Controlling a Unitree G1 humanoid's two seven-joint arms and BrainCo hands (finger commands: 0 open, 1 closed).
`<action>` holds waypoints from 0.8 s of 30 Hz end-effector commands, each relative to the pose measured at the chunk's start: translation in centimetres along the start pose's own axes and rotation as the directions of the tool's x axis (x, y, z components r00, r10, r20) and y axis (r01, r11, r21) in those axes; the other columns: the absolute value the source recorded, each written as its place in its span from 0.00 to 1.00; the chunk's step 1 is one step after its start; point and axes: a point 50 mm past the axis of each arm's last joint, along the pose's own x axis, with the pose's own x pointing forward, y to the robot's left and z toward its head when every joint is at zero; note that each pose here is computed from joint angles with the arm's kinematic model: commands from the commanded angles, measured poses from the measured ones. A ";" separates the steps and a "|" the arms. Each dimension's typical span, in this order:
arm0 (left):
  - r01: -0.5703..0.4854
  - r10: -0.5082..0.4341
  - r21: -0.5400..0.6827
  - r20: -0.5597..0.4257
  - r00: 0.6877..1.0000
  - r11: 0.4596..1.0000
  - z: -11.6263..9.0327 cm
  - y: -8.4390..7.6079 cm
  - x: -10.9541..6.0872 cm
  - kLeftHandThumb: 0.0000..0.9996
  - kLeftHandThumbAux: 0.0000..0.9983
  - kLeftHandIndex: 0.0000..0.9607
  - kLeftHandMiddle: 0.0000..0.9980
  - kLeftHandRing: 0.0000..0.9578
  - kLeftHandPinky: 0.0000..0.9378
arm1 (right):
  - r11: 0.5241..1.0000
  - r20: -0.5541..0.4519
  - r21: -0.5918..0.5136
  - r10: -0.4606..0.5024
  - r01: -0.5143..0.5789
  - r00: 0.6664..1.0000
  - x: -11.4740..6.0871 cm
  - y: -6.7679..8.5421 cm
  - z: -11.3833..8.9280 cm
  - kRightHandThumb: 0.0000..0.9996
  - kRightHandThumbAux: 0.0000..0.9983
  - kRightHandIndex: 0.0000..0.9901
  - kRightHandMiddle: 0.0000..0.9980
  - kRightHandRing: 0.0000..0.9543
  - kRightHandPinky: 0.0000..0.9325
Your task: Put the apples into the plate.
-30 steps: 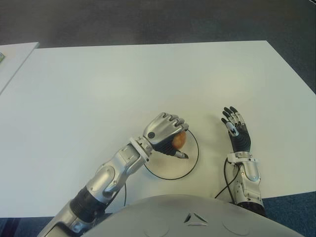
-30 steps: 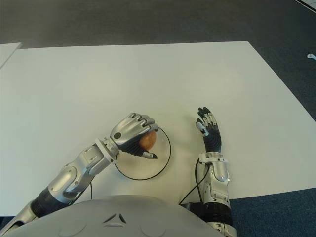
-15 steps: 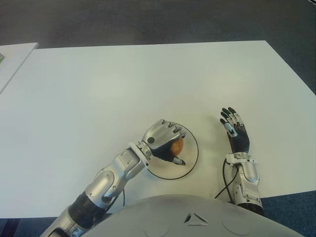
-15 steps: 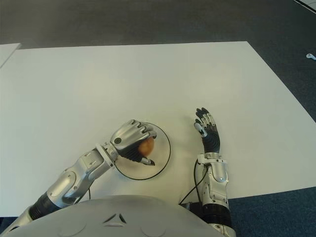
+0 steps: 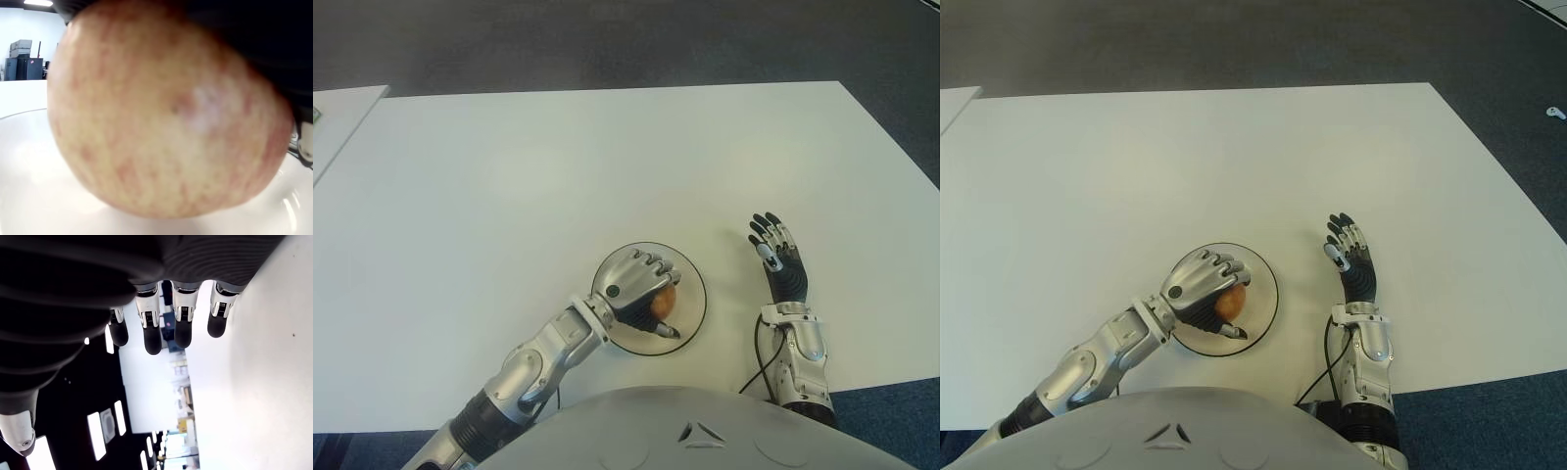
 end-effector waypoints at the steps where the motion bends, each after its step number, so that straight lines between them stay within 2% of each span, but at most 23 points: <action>1: -0.034 0.034 0.032 0.012 0.999 0.999 -0.2 0.1 0.1 0.75 0.69 0.46 0.82 0.88 0.89 | 0.998 -0.151 0.055 -0.027 0.035 0.988 -1.4 -0.1 -2.7 0.20 0.56 0.12 0.17 0.12 0.11; 5: -0.089 0.088 0.027 0.024 0.996 0.996 -0.3 0.1 0.1 0.75 0.69 0.46 0.82 0.88 0.89 | 0.997 -0.150 0.064 -0.024 0.034 0.988 -1.3 -0.1 -2.7 0.20 0.56 0.12 0.17 0.12 0.11; 9: -0.130 0.131 -0.034 0.022 0.991 0.991 -0.4 0.0 -0.1 0.75 0.69 0.46 0.82 0.87 0.89 | 0.997 -0.150 0.067 -0.024 0.035 0.988 -1.2 -0.1 -2.7 0.20 0.56 0.12 0.17 0.12 0.11; 11: -0.132 0.134 -0.065 0.016 0.991 0.989 -0.4 -0.1 -0.1 0.73 0.69 0.46 0.78 0.81 0.79 | 0.997 -0.150 0.066 -0.025 0.035 0.988 -1.2 -0.1 -2.7 0.20 0.56 0.13 0.17 0.12 0.11; 12: -0.135 0.136 -0.081 0.012 0.991 0.988 -0.4 -0.1 -0.2 0.73 0.69 0.46 0.78 0.80 0.77 | 0.997 -0.150 0.064 -0.025 0.035 0.988 -1.2 -0.1 -2.7 0.20 0.56 0.13 0.18 0.12 0.11; 13: -0.136 0.138 -0.090 0.009 0.990 0.987 -0.4 -0.1 -0.2 0.72 0.69 0.45 0.64 0.64 0.62 | 0.997 -0.150 0.063 -0.025 0.035 0.988 -1.2 -0.1 -2.7 0.20 0.56 0.13 0.18 0.13 0.11; 14: -0.135 0.136 -0.101 0.005 0.991 0.986 -0.4 -0.1 -0.2 0.71 0.69 0.45 0.55 0.54 0.52 | 0.997 -0.151 0.062 -0.026 0.036 0.988 -1.2 -0.1 -2.7 0.20 0.56 0.13 0.18 0.13 0.12; 15: -0.134 0.135 -0.108 0.002 0.991 0.985 -0.4 -0.1 -0.3 0.61 0.58 0.38 0.42 0.40 0.39 | 0.998 -0.151 0.060 -0.026 0.036 0.988 -1.2 -0.1 -2.7 0.20 0.55 0.13 0.18 0.13 0.12; 16: -0.129 0.130 -0.110 -0.001 0.992 0.985 -0.4 -0.2 -0.3 0.57 0.54 0.36 0.37 0.35 0.34 | 0.998 -0.153 0.059 -0.027 0.037 0.988 -1.1 -0.2 -2.7 0.20 0.55 0.13 0.18 0.13 0.12; 18: -0.122 0.123 -0.107 -0.004 0.992 0.987 -0.4 -0.2 -0.3 0.42 0.41 0.17 0.17 0.15 0.16 | 0.998 -0.156 0.057 -0.030 0.039 0.987 -1.0 -0.2 -2.8 0.20 0.55 0.13 0.19 0.13 0.10; 20: -0.121 0.121 -0.100 -0.004 0.993 0.988 -0.3 -0.2 -0.3 0.35 0.36 0.09 0.09 0.08 0.09 | 0.998 -0.159 0.055 -0.032 0.041 0.987 -1.0 -0.2 -2.8 0.20 0.54 0.13 0.19 0.13 0.09; 24: -0.121 0.120 -0.076 -0.012 0.993 0.990 -0.3 0.2 -0.3 0.24 0.30 0.02 0.02 0.02 0.02 | 0.998 -0.160 0.049 -0.035 0.044 0.986 -0.9 -0.1 -2.8 0.20 0.54 0.13 0.20 0.13 0.09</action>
